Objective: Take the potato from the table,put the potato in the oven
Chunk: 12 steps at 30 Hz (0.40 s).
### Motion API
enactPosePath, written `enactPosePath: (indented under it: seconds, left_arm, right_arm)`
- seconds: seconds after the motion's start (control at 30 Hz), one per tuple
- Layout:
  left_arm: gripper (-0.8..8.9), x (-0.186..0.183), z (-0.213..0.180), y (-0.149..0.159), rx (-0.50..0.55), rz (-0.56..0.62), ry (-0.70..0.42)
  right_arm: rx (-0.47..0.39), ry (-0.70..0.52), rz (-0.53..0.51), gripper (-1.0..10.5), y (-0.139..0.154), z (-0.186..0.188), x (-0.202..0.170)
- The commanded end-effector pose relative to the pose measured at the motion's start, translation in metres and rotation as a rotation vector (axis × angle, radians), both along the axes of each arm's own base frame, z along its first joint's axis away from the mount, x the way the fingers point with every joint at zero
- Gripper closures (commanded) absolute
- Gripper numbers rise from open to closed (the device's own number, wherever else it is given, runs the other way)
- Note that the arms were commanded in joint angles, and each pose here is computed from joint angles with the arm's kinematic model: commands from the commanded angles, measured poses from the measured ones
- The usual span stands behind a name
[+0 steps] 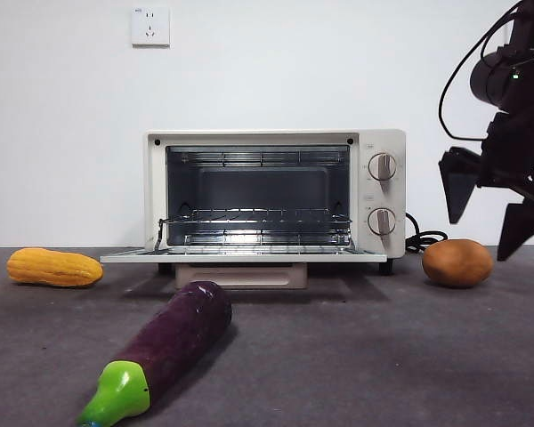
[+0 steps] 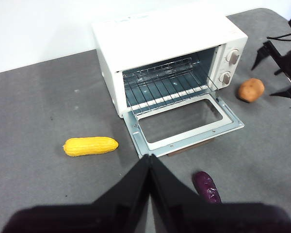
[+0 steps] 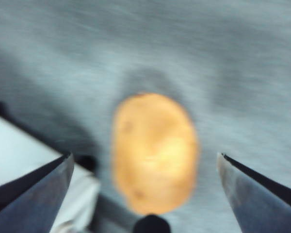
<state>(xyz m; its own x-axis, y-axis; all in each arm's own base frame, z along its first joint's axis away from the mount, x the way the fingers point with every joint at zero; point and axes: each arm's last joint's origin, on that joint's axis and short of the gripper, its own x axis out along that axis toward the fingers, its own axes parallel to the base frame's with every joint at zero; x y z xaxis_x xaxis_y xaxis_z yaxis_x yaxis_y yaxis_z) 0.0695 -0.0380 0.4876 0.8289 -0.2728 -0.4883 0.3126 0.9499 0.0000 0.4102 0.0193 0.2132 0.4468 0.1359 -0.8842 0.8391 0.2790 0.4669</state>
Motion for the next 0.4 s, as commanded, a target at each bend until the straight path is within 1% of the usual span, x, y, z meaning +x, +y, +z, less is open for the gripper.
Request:
enactPosePath:
  seconds: [0.03, 0.3, 0.4]
  left_arm:
    - [8.2, -0.001, 0.0, 0.0, -0.008, 0.007, -0.005]
    - [8.19, 0.0, 0.0, 0.0, -0.006, 0.008, -0.006]
    - [8.2, 0.0, 0.001, 0.001, 0.002, 0.027, -0.011]
  right_arm:
    - [-0.012, 0.045, 0.01, 4.4, 0.001, -0.015, 0.003]
    - [0.004, 0.053, -0.015, 4.4, 0.003, -0.028, 0.009]
    - [0.007, 0.049, -0.021, 4.4, 0.003, -0.033, 0.011]
